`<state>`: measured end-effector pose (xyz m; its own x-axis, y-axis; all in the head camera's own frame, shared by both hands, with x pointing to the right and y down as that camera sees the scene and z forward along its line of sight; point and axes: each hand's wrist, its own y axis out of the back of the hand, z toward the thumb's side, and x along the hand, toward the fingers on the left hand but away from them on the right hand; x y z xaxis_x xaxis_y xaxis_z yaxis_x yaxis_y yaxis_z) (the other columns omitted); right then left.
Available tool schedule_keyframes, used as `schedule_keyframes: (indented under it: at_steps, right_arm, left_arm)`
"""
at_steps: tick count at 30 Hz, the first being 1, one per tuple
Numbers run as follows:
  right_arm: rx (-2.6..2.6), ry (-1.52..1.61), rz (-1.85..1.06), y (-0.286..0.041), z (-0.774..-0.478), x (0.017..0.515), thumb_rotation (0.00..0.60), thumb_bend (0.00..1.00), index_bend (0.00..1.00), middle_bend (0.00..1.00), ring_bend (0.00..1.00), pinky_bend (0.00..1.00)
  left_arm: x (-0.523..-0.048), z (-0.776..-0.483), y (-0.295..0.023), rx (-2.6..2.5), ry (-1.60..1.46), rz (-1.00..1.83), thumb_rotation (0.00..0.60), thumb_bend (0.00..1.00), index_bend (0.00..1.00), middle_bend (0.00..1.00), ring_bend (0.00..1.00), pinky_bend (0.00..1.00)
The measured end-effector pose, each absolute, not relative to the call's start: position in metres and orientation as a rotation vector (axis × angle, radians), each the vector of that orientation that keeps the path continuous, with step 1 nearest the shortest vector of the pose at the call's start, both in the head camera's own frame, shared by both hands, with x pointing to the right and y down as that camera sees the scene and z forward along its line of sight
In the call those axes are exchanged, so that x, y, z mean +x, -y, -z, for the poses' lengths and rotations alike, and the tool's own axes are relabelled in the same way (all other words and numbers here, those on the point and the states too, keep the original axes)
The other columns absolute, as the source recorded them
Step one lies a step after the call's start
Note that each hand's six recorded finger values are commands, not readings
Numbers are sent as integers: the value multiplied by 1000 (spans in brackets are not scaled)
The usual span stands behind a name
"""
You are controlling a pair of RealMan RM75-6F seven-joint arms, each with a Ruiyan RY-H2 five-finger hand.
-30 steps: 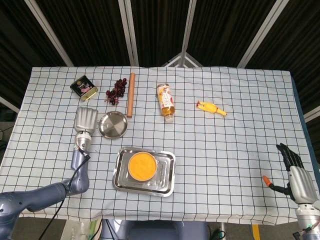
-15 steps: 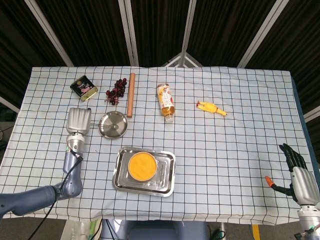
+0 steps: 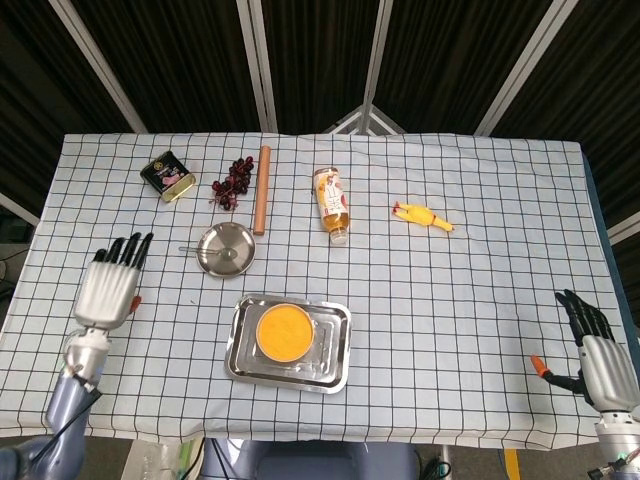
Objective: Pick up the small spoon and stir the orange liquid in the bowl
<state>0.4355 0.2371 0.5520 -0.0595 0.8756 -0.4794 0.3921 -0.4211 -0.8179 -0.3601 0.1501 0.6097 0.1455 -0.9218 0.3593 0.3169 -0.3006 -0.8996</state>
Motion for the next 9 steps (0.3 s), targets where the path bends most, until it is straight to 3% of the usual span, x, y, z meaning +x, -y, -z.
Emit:
schedule_keyframes:
  at_steps: [4, 9]
  right_arm:
    - [-1737, 1306, -1489, -236, -550, 436, 600, 322, 0, 0, 0, 0]
    - [-1669, 1267, -1472, -235, -548, 436, 600, 322, 0, 0, 0, 0]
  left_arm:
    - [-394, -589, -199, -1347, -716, 1441, 600, 34, 0, 0, 0, 37]
    - [-425, -563, -229, -1338, -820, 1455, 600, 33, 0, 0, 0, 30]
